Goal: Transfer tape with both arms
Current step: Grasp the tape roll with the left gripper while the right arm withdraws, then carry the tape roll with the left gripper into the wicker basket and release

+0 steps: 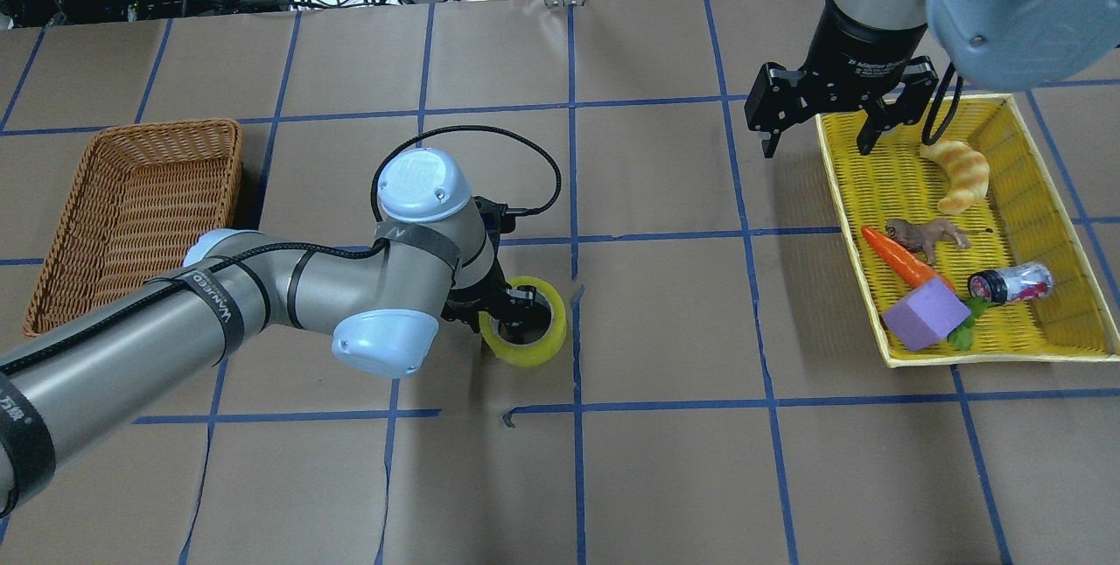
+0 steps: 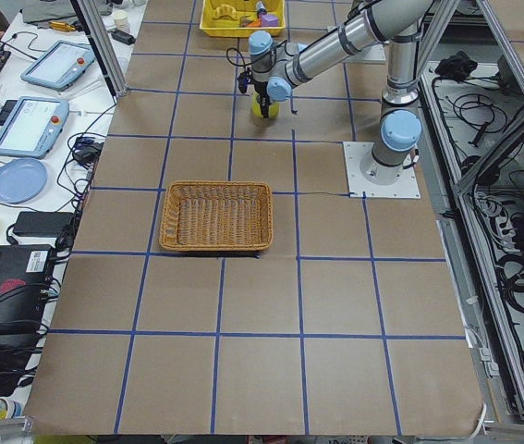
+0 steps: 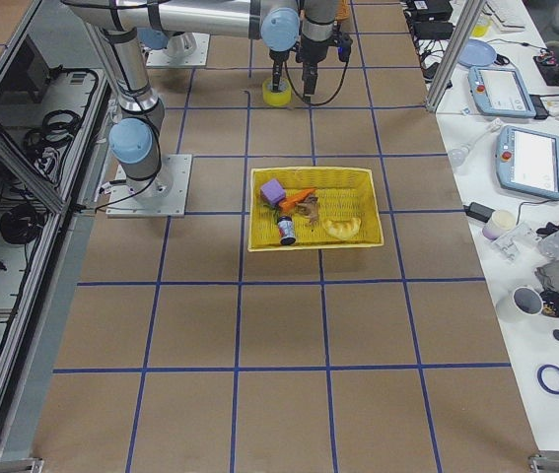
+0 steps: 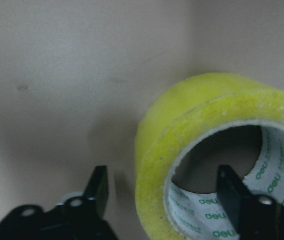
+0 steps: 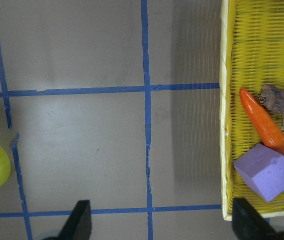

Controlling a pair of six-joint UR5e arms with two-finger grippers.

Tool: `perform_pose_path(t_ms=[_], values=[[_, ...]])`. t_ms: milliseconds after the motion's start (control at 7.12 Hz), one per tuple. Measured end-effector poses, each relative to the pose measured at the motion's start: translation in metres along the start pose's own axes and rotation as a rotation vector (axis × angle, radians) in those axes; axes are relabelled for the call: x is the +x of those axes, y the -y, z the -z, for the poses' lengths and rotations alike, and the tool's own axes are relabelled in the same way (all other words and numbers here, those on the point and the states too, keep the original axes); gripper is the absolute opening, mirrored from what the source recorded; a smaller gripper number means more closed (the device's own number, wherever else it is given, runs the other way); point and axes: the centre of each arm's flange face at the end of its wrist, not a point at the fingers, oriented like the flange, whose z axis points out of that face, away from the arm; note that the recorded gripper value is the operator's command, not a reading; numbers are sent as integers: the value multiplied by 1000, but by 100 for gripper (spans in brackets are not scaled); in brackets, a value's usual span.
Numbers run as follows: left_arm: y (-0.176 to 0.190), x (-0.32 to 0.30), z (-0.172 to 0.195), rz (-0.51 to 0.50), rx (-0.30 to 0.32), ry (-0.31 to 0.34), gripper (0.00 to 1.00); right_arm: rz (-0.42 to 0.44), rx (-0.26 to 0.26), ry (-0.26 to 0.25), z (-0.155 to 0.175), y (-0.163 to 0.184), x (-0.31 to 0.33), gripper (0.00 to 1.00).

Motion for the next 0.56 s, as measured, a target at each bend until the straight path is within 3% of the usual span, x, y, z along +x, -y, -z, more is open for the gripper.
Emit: perform_pose_path(t_ms=[281, 561], values=[[6, -17, 11, 3, 18, -2, 0, 0, 7, -4, 1, 0, 0, 100], [22, -73, 26, -20, 40, 10, 0, 1, 6, -10, 1, -1, 0, 100]])
